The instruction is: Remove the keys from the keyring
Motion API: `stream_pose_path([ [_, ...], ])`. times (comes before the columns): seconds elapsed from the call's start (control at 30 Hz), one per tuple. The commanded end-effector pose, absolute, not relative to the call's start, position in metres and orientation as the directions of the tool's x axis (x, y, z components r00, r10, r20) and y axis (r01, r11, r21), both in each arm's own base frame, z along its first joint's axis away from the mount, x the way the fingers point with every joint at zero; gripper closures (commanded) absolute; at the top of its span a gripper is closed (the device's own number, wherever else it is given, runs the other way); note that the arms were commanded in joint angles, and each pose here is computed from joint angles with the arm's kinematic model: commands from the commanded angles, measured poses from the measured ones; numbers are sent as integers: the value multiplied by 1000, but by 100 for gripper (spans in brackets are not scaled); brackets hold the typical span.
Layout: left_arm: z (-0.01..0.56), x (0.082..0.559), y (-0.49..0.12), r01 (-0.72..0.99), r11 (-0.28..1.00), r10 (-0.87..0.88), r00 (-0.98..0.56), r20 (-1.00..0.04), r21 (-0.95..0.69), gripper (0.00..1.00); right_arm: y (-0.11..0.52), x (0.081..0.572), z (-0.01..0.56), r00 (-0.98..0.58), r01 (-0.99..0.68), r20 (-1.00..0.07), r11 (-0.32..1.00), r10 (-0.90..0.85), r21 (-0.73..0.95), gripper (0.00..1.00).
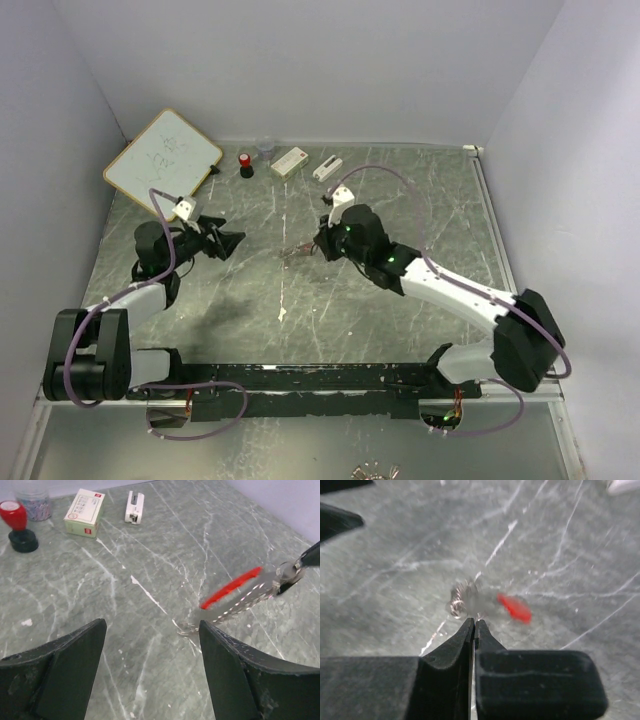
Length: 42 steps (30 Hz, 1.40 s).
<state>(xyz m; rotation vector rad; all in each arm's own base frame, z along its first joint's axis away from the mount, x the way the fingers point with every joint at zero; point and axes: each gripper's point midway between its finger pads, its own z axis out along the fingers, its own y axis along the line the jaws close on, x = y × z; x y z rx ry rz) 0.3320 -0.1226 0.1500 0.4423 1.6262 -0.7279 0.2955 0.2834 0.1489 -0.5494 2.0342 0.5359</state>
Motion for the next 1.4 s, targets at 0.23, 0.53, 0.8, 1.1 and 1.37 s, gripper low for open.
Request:
stream_pose_path([
  [0.23,200,318,-193,757,648,7,-114,-993,-82,10,281,278,237,-353,-637,-931,753,-93,166,100],
  [0.53,207,296,-243,800,600,86,-58,-995,5,12,285,266,266,-318,-667,-947,721,-45,190,100],
  [0.8,208,287,-268,828,557,78,15,-997,56,10,290,251,292,-291,-724,-957,656,-8,215,100],
  [1.1,226,271,-299,900,428,34,71,-997,79,10,293,243,299,-283,-750,-959,622,5,225,100],
  [1.37,230,240,-309,947,306,-9,109,-994,101,12,297,244,296,-285,-755,-958,616,1,225,100],
])
